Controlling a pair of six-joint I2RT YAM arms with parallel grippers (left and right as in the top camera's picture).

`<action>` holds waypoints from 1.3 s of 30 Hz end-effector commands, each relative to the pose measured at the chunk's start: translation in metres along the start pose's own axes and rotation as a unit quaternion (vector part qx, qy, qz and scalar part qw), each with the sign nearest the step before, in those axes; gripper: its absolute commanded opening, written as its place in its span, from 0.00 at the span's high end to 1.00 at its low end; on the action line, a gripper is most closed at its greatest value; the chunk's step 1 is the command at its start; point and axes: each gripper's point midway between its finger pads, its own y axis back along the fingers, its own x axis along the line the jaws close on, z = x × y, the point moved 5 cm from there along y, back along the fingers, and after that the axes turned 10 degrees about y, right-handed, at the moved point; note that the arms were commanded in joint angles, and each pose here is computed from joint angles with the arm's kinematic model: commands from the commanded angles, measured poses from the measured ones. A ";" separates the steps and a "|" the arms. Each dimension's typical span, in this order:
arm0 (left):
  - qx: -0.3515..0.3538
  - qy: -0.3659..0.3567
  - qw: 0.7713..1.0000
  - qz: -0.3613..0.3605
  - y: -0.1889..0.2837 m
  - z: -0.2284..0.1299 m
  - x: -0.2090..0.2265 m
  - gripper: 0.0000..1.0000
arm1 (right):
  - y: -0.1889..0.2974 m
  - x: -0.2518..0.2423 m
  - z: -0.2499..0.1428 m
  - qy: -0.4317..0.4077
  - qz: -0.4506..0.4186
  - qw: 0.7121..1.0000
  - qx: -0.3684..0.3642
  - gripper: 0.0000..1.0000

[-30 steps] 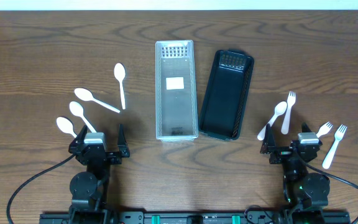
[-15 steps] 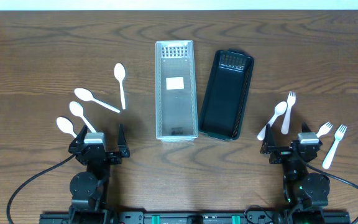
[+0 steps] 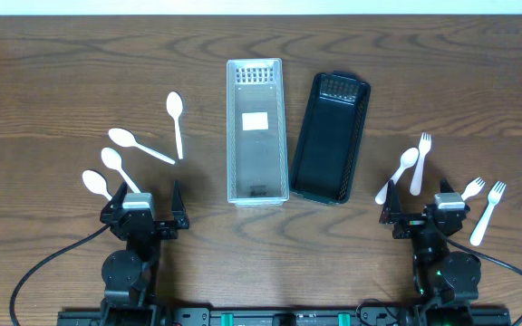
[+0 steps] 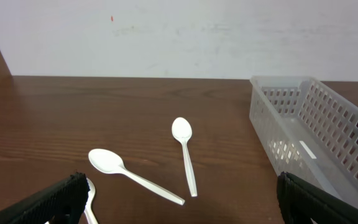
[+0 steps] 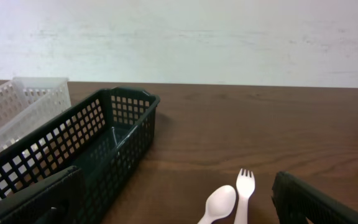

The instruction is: Pack container

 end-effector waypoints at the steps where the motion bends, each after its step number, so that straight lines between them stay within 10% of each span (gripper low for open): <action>1: 0.032 -0.006 0.999 0.007 -0.001 -0.017 0.003 0.02 | 0.000 0.002 0.000 0.006 0.006 1.000 -0.001 0.01; 31: 0.010 -0.035 0.998 0.052 -0.001 -0.009 0.014 0.02 | 0.000 0.003 0.003 -0.059 0.010 0.998 -0.008 0.01; 39: -0.035 0.142 0.989 -0.023 0.009 0.044 -0.011 0.02 | 0.009 -0.003 0.046 -0.065 0.008 0.997 -0.041 0.01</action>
